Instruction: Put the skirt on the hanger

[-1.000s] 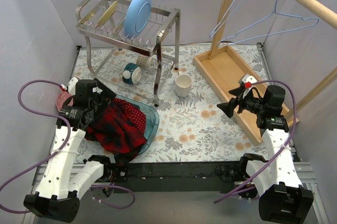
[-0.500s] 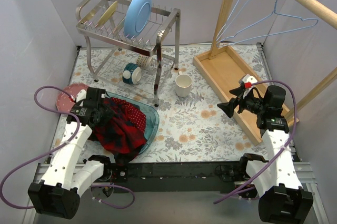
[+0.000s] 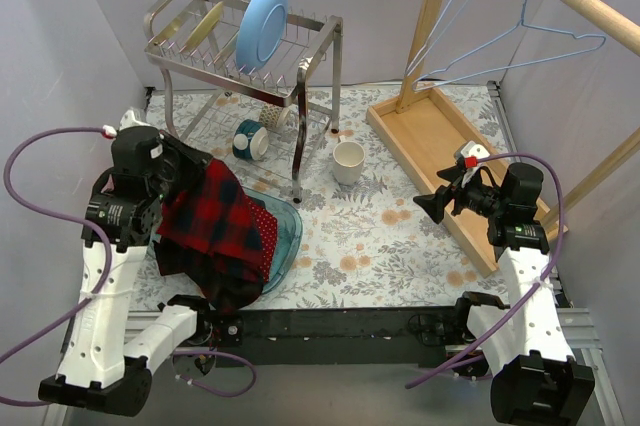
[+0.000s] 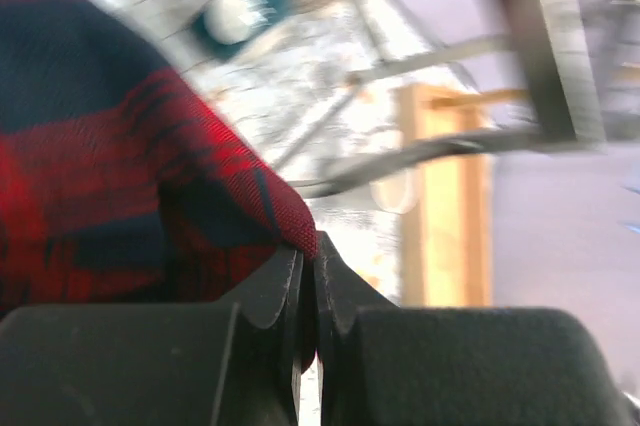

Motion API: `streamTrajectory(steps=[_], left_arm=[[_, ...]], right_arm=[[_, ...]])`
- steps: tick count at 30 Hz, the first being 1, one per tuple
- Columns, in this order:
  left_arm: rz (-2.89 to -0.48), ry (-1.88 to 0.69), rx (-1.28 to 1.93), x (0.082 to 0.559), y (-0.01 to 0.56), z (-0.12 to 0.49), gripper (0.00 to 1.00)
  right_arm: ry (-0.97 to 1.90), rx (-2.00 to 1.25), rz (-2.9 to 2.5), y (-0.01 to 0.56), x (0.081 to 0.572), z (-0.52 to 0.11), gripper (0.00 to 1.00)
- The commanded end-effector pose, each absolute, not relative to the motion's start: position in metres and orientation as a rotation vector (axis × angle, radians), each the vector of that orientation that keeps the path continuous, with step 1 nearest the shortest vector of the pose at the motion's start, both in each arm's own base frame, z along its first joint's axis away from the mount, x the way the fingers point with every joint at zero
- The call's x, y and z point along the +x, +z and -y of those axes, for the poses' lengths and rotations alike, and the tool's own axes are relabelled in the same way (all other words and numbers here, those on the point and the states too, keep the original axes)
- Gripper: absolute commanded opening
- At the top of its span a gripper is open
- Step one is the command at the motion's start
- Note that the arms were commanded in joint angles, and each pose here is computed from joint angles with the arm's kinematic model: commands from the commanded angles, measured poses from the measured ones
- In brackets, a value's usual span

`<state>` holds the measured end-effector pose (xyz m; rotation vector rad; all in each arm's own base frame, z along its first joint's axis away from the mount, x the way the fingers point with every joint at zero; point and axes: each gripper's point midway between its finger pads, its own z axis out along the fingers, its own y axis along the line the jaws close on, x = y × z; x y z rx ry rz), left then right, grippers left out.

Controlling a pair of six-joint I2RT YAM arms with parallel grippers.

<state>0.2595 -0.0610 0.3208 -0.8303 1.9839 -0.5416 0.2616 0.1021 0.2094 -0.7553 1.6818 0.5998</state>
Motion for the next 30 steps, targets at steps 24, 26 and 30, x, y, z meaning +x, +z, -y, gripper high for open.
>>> streamTrajectory(steps=[24,26,30], left_arm=[[-1.207,-1.761,0.436,0.197,0.639,0.246,0.00],[-1.214,-1.838,0.492,0.193,0.638,0.276,0.00],[-1.234,-1.921,0.562,0.192,0.637,0.321,0.00]], right_arm=[[0.484,-0.764,-1.660,0.219,0.271,-0.092,0.99],[0.471,-0.760,-1.666,0.219,0.272,-0.090,0.99],[0.434,-0.742,-1.682,0.219,0.276,-0.084,0.99]])
